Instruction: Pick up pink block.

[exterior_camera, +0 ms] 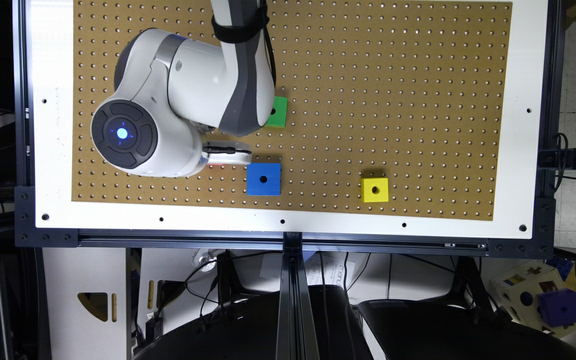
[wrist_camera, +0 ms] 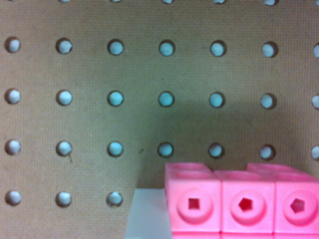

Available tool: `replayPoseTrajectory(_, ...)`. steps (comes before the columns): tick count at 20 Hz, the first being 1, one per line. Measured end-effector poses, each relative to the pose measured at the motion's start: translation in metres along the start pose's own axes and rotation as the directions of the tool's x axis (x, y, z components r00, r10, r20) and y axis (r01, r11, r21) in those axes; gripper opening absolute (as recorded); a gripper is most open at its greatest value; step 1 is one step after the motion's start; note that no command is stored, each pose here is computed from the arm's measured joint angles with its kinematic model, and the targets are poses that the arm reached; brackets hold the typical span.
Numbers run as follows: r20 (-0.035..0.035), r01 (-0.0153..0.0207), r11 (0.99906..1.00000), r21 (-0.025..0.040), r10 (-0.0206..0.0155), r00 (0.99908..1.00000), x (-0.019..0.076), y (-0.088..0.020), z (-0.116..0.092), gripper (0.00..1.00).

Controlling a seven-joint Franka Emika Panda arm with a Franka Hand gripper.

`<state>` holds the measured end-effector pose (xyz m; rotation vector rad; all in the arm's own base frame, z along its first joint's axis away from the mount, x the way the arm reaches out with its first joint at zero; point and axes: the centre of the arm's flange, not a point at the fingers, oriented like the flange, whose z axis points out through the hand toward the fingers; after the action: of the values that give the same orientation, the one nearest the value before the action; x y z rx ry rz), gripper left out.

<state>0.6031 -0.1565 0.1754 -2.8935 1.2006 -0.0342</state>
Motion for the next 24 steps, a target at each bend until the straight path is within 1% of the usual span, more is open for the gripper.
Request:
replayPoseTrajectory(11, 0.0000, 0.0000, 1.000000, 0.0000, 0.0000, 1.000000, 0.0000, 0.000, 0.000, 0.00)
replayPoseTrajectory(13, -0.0010, -0.0001, 1.000000, 0.0005, 0.0001, 0.999999, 0.0003, 0.000, -0.002, 0.00)
replayPoseTrajectory(15, -0.0052, -0.0001, 0.999997, 0.0025, 0.0001, 0.999986, 0.0017, -0.001, -0.012, 0.00)
replayPoseTrajectory(18, -0.0030, 0.0001, 1.000000, 0.0003, -0.0001, 0.999996, 0.0025, -0.001, -0.027, 0.00)
replayPoseTrajectory(20, -0.0063, 0.0002, 0.999998, 0.0018, -0.0002, 0.999980, 0.0033, -0.002, -0.037, 0.00)
replayPoseTrajectory(21, -0.0064, 0.0002, 0.999999, 0.0015, -0.0002, 0.999979, 0.0035, -0.002, -0.043, 0.00)
replayPoseTrajectory(22, -0.0081, 0.0003, 0.999998, 0.0021, -0.0003, 0.999967, 0.0039, -0.002, -0.051, 0.00)
replayPoseTrajectory(23, -0.0088, 0.0004, 0.999998, 0.0018, -0.0004, 0.999961, 0.0041, -0.002, -0.064, 0.00)
replayPoseTrajectory(24, -0.0084, 0.0005, 0.999999, 0.0009, -0.0005, 0.999965, 0.0038, -0.002, -0.077, 0.00)
